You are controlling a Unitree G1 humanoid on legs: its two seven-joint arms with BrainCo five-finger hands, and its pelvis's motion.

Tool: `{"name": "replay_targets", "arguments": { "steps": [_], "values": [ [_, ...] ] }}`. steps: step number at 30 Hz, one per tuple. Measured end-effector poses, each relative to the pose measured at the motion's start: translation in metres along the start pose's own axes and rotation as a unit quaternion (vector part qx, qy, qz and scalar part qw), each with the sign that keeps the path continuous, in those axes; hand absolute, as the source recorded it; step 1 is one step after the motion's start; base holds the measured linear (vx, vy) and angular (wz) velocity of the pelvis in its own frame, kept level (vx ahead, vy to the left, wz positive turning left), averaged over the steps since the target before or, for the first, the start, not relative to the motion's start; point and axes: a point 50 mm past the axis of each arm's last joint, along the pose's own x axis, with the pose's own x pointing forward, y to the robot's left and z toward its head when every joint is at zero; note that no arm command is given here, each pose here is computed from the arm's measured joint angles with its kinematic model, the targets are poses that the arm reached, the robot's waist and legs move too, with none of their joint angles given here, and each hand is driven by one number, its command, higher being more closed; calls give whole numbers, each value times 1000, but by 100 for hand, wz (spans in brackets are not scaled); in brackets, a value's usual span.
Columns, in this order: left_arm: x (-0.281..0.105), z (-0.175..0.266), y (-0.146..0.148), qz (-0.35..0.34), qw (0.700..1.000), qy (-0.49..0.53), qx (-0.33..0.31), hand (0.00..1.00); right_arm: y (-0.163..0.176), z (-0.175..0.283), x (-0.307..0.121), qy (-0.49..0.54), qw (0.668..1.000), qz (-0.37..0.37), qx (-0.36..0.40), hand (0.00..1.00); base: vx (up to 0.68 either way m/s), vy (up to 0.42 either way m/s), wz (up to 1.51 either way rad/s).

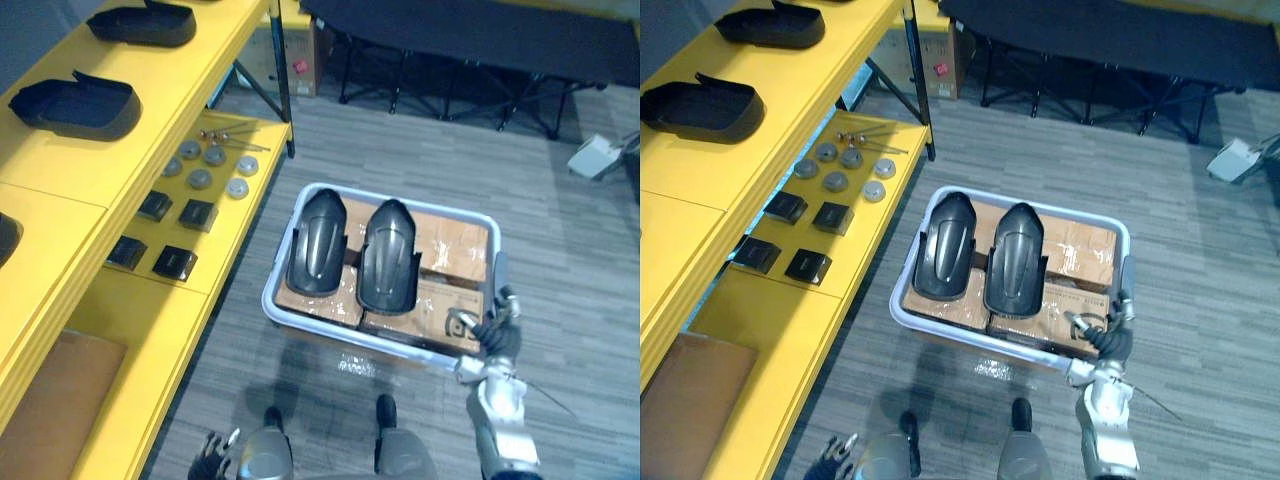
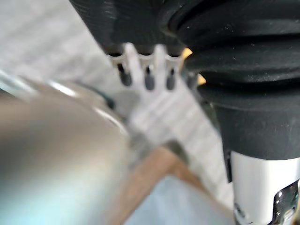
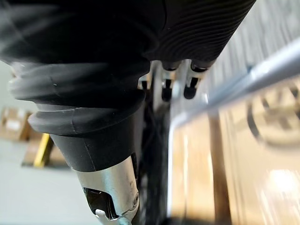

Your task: Walk over and take plastic housings, then place them on the shelf

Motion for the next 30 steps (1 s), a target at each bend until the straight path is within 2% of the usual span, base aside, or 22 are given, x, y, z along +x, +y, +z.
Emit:
{"name": "replay_targets", "arguments": {
  "steps": [4,12,17,20,25,30],
  "values": [
    [9,17,-18,-29,999,-33,11,0,12,24,39,-7,998,-52,25,0,-37,-23,11],
    [12,22,-31,-49,997,-56,7,0,24,65,81,-30,998,-51,14,0,-6,33,19],
    [15,25,-38,-56,997,-59,-9,0,15,87,99,-52,997,-62,0,0,-73,72,13],
    [15,26,-38,-58,996,-62,-11,0,26,90,101,-40,998,-40,-20,0,-65,35,3],
    [15,26,-44,-68,995,-70,-10,0,16,83,110,14,996,-43,-77,0,-53,34,11],
    [15,22,-40,-63,996,-62,-8,0,19,81,115,51,990,-23,-132,0,22,10,2]
  ]
}}
